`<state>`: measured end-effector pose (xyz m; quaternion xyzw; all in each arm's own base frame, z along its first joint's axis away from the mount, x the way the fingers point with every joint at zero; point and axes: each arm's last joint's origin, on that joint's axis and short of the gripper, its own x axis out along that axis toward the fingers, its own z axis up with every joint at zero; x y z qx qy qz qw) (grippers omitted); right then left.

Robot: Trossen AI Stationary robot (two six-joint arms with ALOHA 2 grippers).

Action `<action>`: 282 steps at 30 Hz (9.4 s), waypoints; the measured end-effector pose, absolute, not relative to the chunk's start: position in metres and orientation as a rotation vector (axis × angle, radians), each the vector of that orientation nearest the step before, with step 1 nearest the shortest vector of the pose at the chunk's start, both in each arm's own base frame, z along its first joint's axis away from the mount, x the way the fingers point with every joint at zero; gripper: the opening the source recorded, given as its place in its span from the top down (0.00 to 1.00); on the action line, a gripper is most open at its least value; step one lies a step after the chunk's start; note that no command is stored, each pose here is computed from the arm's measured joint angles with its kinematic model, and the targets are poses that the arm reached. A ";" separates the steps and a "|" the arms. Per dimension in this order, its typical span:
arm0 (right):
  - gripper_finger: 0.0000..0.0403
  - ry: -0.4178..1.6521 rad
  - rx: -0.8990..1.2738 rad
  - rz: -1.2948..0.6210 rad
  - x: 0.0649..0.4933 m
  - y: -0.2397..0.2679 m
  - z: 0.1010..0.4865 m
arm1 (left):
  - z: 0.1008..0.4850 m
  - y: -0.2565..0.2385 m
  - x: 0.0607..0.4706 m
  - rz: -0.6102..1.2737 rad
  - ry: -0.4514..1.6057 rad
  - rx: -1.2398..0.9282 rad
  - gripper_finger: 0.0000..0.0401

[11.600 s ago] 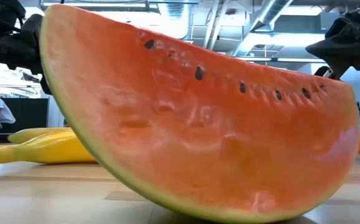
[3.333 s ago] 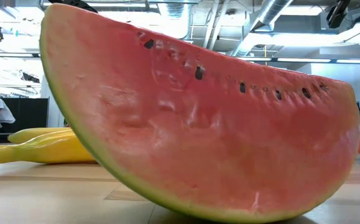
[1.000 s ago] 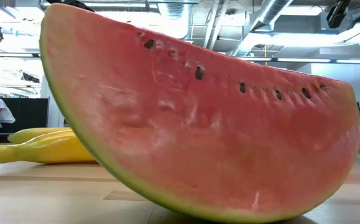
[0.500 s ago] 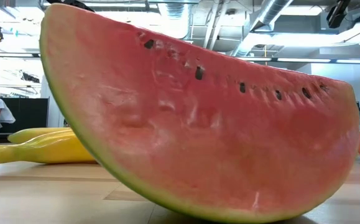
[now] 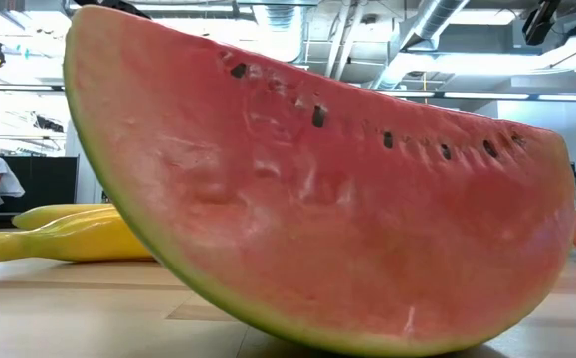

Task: Build produce basket
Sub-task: Put the red apple into the basket, then put the green apple into the basket

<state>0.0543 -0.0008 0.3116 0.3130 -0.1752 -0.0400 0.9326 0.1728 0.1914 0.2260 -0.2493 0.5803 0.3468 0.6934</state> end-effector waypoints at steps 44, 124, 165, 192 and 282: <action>0.87 -0.358 0.643 -0.081 0.054 -0.001 0.311 | 0.204 0.202 0.181 0.792 1.312 -0.683 0.98; 0.87 -0.334 0.643 -0.004 0.054 0.003 0.312 | 0.233 0.126 0.411 0.379 1.377 -0.216 1.00; 0.87 -0.332 0.644 0.003 0.054 0.003 0.312 | 0.311 0.082 0.393 0.606 1.457 0.002 0.97; 0.92 -0.212 0.612 -0.047 0.066 0.005 0.302 | 0.267 0.032 0.229 0.726 0.949 -0.514 1.00; 0.70 0.820 0.971 -1.054 0.155 -0.174 0.215 | 0.326 0.031 0.169 0.821 0.520 -0.454 1.00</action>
